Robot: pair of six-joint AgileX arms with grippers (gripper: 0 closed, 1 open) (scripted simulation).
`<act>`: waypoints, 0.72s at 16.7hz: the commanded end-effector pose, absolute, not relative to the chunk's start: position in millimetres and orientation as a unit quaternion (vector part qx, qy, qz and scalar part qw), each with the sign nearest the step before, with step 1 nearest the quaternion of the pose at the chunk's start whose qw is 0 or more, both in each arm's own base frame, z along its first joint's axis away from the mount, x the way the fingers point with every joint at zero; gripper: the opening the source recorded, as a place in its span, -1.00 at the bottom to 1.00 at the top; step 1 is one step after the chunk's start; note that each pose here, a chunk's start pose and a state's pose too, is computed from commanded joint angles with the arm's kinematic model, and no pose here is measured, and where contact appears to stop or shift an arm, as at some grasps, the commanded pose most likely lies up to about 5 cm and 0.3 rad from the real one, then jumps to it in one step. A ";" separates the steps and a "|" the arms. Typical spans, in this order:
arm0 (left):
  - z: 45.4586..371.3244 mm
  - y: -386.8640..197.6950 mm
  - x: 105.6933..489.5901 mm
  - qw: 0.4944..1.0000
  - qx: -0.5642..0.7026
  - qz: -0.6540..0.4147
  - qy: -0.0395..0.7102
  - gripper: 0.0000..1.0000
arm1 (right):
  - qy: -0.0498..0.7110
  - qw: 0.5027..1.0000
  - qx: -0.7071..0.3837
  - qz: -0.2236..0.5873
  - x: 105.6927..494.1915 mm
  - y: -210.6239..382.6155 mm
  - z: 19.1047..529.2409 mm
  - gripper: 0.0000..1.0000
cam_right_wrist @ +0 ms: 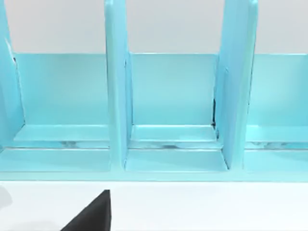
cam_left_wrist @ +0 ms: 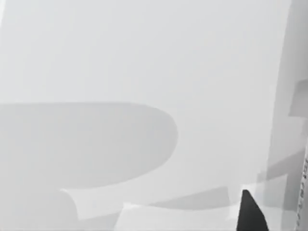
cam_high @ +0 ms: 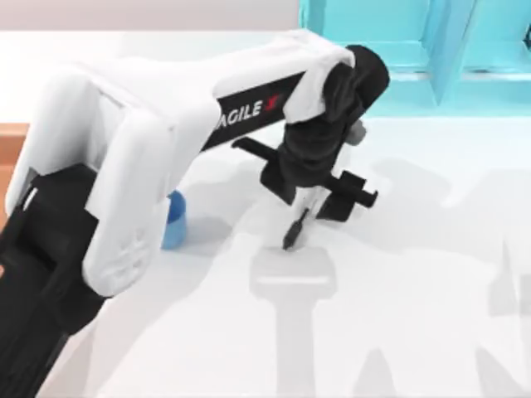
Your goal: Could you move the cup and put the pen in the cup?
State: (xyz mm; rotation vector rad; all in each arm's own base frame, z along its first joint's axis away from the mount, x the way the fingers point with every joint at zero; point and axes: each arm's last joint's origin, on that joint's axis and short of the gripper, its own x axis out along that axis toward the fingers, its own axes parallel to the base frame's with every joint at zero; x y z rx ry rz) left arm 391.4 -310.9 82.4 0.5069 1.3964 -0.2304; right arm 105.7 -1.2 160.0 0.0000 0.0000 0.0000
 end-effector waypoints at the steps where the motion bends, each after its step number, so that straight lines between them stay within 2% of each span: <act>1: 82.4 -310.9 391.4 0.731 0.230 -0.105 0.634 -1.00 | 0.000 1.000 0.000 0.000 105.7 -1.2 160.0 1.00; 6: 82.4 -310.9 391.4 0.731 0.230 -0.105 0.634 -1.00 | 0.000 1.000 0.000 0.000 105.7 -1.2 160.0 1.00; 7: 115.4 -320.9 380.5 0.738 0.198 -0.134 0.630 -1.00 | 0.000 1.000 0.000 0.000 105.7 -1.2 160.0 1.00; 9: 120.3 -323.0 375.8 0.739 0.199 -0.136 0.629 -1.00 | 0.000 1.000 0.000 0.000 105.7 -1.2 160.0 1.00; 12: 147.3 -327.1 352.1 0.739 0.201 -0.139 0.628 -1.00 | 0.000 1.000 0.000 0.000 105.7 -1.2 160.0 1.00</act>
